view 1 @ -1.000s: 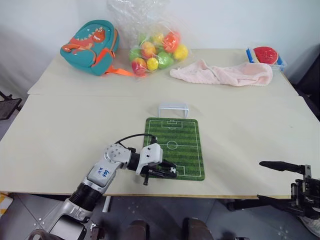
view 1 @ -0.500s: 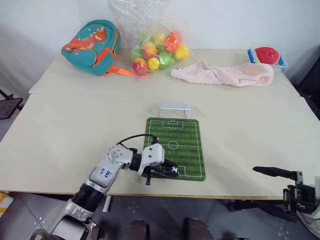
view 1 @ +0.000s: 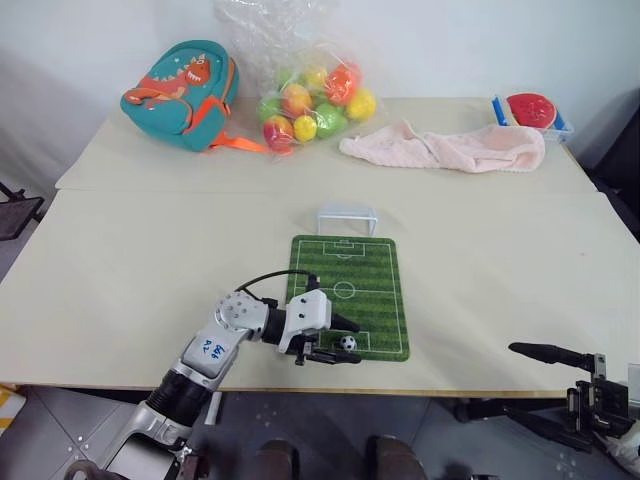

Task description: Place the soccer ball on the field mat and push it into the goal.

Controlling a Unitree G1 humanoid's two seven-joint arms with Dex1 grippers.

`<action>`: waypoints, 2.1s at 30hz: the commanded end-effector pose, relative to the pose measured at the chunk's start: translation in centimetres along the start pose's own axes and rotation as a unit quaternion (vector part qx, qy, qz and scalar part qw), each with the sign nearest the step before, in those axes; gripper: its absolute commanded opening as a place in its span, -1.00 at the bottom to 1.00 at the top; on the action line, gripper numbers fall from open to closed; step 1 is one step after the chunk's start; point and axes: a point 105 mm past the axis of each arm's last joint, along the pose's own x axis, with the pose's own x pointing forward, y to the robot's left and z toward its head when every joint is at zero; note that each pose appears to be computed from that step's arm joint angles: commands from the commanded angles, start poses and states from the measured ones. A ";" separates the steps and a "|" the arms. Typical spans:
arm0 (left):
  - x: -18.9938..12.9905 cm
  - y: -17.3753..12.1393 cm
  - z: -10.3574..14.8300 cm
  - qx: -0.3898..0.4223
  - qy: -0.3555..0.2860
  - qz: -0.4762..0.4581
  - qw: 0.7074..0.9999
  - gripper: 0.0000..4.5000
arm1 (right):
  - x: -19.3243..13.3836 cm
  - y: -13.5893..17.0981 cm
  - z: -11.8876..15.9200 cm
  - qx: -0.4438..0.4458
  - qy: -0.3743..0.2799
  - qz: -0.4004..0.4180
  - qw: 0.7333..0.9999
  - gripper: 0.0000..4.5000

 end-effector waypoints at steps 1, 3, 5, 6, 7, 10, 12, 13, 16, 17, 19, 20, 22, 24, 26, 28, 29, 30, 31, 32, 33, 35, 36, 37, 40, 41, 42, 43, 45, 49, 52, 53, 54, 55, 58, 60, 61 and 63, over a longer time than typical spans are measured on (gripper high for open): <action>-1.1 0.5 3.2 0.033 -0.080 0.015 0.996 0.12 | -0.2 0.9 -0.2 0.001 -0.001 0.035 0.999 1.00; -1.9 0.4 4.8 0.041 -0.127 0.007 0.991 0.12 | -0.2 0.9 -0.3 0.004 0.000 0.037 0.999 1.00; -2.9 0.2 5.9 0.052 -0.155 -0.001 0.987 0.12 | -0.2 0.9 -0.3 0.005 0.000 0.039 0.999 1.00; -3.3 0.1 6.1 0.054 -0.162 -0.004 0.985 0.12 | -0.2 0.9 -0.3 0.006 0.000 0.040 0.999 1.00; -3.9 0.4 6.5 0.060 -0.169 0.003 0.984 0.12 | -0.2 0.8 -0.4 0.006 0.001 0.040 0.999 1.00; -6.0 0.8 6.9 0.072 -0.163 0.019 0.984 0.12 | -0.1 0.5 -0.4 0.003 0.001 0.041 0.999 1.00; -8.1 -0.1 5.3 0.074 -0.105 0.010 0.992 -0.05 | 0.2 -0.3 -0.2 -0.015 -0.008 0.037 0.999 1.00; -8.7 -0.8 4.6 0.067 -0.091 0.000 0.994 -0.11 | 0.3 -0.6 0.0 -0.025 -0.015 0.033 0.999 1.00; -9.0 -2.7 3.2 0.031 -0.074 -0.008 0.997 -0.51 | 0.5 -0.9 0.2 -0.039 -0.023 0.027 0.999 1.00; -9.0 -3.3 2.6 0.026 -0.062 -0.005 0.998 -0.63 | 0.5 -1.0 0.2 -0.036 -0.024 0.027 0.999 1.00; -8.6 -4.4 1.9 0.011 -0.054 -0.005 0.998 -0.91 | 0.4 -1.1 0.3 -0.035 -0.028 0.021 0.999 1.00; -8.2 -5.0 1.6 0.002 -0.053 0.000 0.999 -0.99 | 0.2 -1.3 0.2 -0.034 -0.031 0.016 0.999 1.00; -7.4 -6.0 1.3 -0.010 -0.055 0.003 0.998 -0.99 | 0.0 -1.6 0.1 -0.038 -0.033 0.007 0.999 1.00; -6.7 -6.4 1.0 -0.018 -0.052 0.014 0.998 -0.99 | 0.0 -1.6 0.0 -0.036 -0.030 0.008 0.999 1.00; -5.7 -6.5 0.7 -0.027 -0.045 0.026 0.998 -0.99 | -0.1 -1.8 -0.2 -0.037 -0.030 0.007 0.999 1.00; -4.5 -7.0 0.3 -0.047 -0.035 0.026 0.998 -0.99 | -0.1 -1.9 -0.6 -0.030 -0.024 0.016 0.999 1.00; -4.0 -7.3 0.1 -0.047 -0.029 0.022 0.998 -0.99 | -0.1 -2.0 -0.8 -0.035 -0.017 0.019 0.999 1.00; -3.8 -7.5 -0.1 -0.049 -0.022 0.017 0.998 -0.99 | -0.1 -2.1 -0.8 -0.038 -0.014 0.022 0.999 1.00; -3.4 -7.7 -0.3 -0.053 -0.017 0.014 0.998 -0.99 | -0.3 -2.2 -1.0 -0.046 -0.006 0.023 0.999 1.00; -3.1 -7.8 -0.4 -0.056 -0.014 0.013 0.998 -0.99 | -0.5 -2.4 -1.2 -0.045 -0.001 0.020 0.999 1.00; -2.8 -7.8 -0.7 -0.062 -0.007 0.014 0.998 -0.99 | -0.7 -2.5 -1.3 -0.043 0.001 0.017 0.999 1.00; -2.1 -7.7 -0.9 -0.071 -0.007 0.026 0.997 -0.99 | -0.9 -2.3 -1.6 -0.039 0.012 0.025 0.999 1.00; -2.0 -7.5 -0.9 -0.072 -0.007 0.035 0.997 -0.99 | -0.9 -2.3 -1.6 -0.039 0.013 0.027 0.999 1.00; -1.9 -7.1 -0.8 -0.069 -0.009 0.046 0.996 -0.99 | -0.9 -2.3 -1.6 -0.039 0.012 0.027 0.999 1.00; -1.6 -5.9 -1.0 -0.073 -0.010 0.075 0.994 -0.99 | -0.9 -2.2 -1.5 -0.036 0.005 0.029 0.999 1.00; -1.5 -5.7 -1.0 -0.076 -0.012 0.078 0.994 -0.99 | -0.9 -2.2 -1.5 -0.036 0.004 0.030 0.999 1.00; -1.4 -5.5 -1.1 -0.077 -0.011 0.081 0.994 -0.99 | -0.9 -2.1 -1.5 -0.035 0.003 0.031 0.999 1.00; -1.3 -5.2 -1.1 -0.076 -0.012 0.084 0.994 -0.99 | -0.8 -1.9 -1.5 -0.034 0.002 0.033 0.999 1.00; -1.2 -4.8 -1.0 -0.074 -0.013 0.086 0.993 -0.99 | -0.7 -1.6 -1.4 -0.032 -0.003 0.037 0.999 1.00; -0.8 -2.2 -0.8 -0.061 -0.011 0.105 0.993 -0.99 | -0.5 -1.2 -1.5 -0.028 -0.021 0.027 0.999 1.00; -0.6 -0.7 -0.6 -0.048 -0.012 0.118 0.992 -0.99 | -0.2 -0.9 -1.6 -0.032 -0.041 0.012 0.999 1.00; -0.4 0.0 -0.3 -0.037 -0.018 0.124 0.991 -0.99 | 0.1 -1.2 -1.4 -0.037 -0.053 -0.006 0.998 1.00; -0.2 0.9 0.0 -0.031 -0.023 0.134 0.990 -0.99 | 0.4 -1.6 -1.3 -0.044 -0.064 -0.030 0.997 1.00; -0.1 1.4 0.2 -0.026 -0.026 0.141 0.989 -0.99 | 0.5 -1.9 -1.2 -0.048 -0.072 -0.047 0.995 1.00; -0.3 3.7 1.9 0.001 -0.062 0.179 0.982 -0.99 | 0.9 -4.3 -0.1 -0.083 -0.115 -0.163 0.976 1.00; -0.9 4.6 2.8 0.003 -0.086 0.202 0.976 -0.99 | 1.2 -4.8 0.4 -0.095 -0.129 -0.193 0.968 1.00; -1.4 4.8 3.0 0.002 -0.093 0.209 0.974 -0.99 | 1.4 -4.7 0.4 -0.096 -0.129 -0.188 0.969 1.00; -2.4 5.2 3.2 0.017 -0.095 0.229 0.969 -0.99 | 1.8 -4.4 0.4 -0.104 -0.127 -0.179 0.970 1.00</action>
